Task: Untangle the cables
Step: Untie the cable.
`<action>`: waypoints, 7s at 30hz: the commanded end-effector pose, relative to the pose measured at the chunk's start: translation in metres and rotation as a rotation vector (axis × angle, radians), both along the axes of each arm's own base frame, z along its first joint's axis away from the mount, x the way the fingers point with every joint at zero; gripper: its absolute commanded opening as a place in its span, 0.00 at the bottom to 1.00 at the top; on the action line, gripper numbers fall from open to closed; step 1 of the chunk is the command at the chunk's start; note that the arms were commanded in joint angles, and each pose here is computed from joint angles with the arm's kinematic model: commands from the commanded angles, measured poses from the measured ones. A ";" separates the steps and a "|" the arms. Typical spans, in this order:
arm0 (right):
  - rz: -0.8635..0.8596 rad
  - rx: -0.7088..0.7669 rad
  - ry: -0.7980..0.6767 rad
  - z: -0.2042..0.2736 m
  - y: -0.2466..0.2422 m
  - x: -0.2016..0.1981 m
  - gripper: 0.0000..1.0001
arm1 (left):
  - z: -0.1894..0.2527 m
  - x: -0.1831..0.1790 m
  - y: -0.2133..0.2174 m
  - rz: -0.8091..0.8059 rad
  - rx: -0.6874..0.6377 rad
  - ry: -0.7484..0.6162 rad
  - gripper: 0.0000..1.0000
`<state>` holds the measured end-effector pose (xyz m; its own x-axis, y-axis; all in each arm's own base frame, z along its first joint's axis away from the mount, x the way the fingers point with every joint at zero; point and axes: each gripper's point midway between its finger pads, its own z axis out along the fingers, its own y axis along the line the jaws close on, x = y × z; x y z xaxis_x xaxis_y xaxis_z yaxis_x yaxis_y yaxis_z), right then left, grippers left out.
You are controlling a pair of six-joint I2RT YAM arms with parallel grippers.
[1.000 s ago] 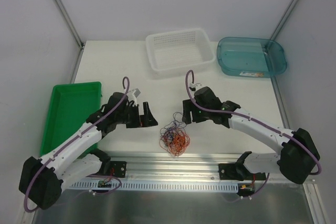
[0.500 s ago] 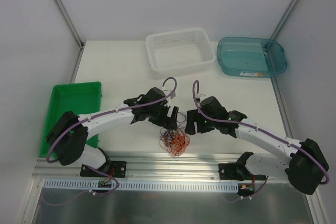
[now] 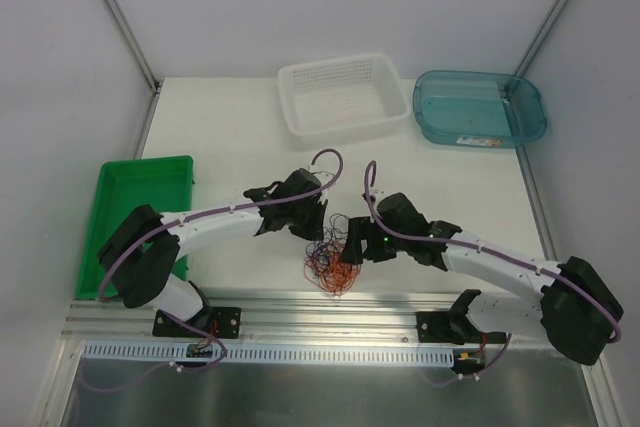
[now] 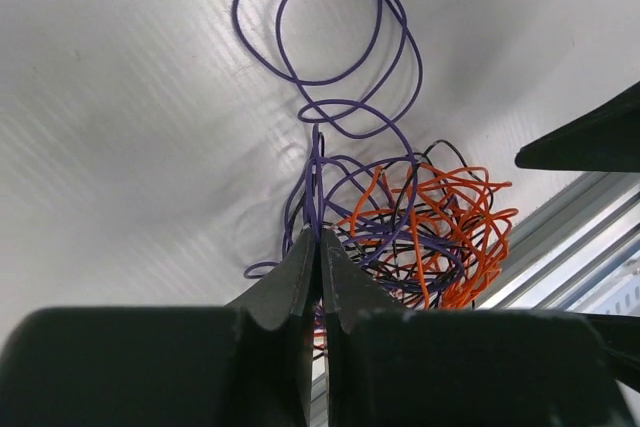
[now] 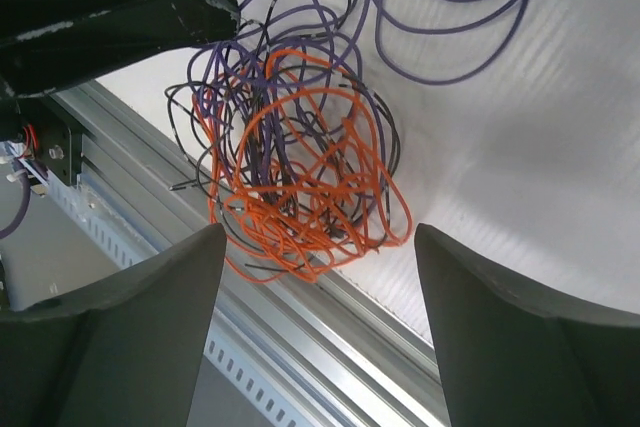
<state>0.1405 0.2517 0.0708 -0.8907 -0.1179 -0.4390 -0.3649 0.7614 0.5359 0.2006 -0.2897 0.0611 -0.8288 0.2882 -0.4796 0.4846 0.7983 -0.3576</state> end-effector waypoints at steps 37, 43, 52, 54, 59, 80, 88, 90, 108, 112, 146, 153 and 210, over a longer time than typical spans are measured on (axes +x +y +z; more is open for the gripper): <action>-0.429 -0.318 -0.394 0.129 -0.152 0.059 0.12 | 0.062 0.023 0.206 0.759 0.051 -0.215 0.00; -0.354 -0.361 -0.205 0.069 -0.136 0.047 0.46 | 0.046 0.007 0.182 0.644 -0.011 -0.100 0.10; -0.144 -0.265 -0.311 0.084 -0.085 0.045 0.71 | 0.052 -0.017 0.146 0.578 -0.204 0.019 0.84; -0.047 -0.197 -0.320 0.085 -0.058 0.043 0.71 | 0.052 -0.021 0.138 0.563 -0.233 0.042 0.84; 0.125 -0.210 -0.308 0.068 -0.024 0.044 0.71 | 0.044 -0.035 0.100 0.488 -0.233 0.061 0.83; 0.133 -0.187 -0.171 0.016 -0.002 0.034 0.70 | -0.007 0.023 0.044 0.390 0.090 -0.099 0.53; 0.141 -0.178 -0.177 0.016 0.001 0.033 0.70 | -0.022 0.030 0.036 0.353 0.148 -0.089 0.39; 0.143 -0.177 -0.175 0.016 0.001 0.032 0.70 | -0.027 0.030 0.035 0.348 0.163 -0.080 0.31; -0.055 -0.396 -0.103 -0.017 -0.025 0.055 0.68 | 0.058 0.012 0.059 0.417 -0.029 -0.178 0.00; -0.114 -0.485 -0.091 -0.021 -0.033 0.065 0.66 | 0.078 0.006 0.075 0.446 -0.064 -0.223 0.00; -0.553 -0.267 0.006 0.011 -0.166 0.089 0.04 | 0.186 0.008 0.261 0.919 0.145 -0.496 0.02; -0.300 -0.149 -0.122 0.046 -0.094 0.089 0.35 | 0.170 0.012 0.203 0.716 -0.037 -0.376 0.10; 0.029 -0.085 -0.211 0.045 -0.020 0.037 0.82 | -0.042 0.006 0.148 0.623 0.129 0.313 0.35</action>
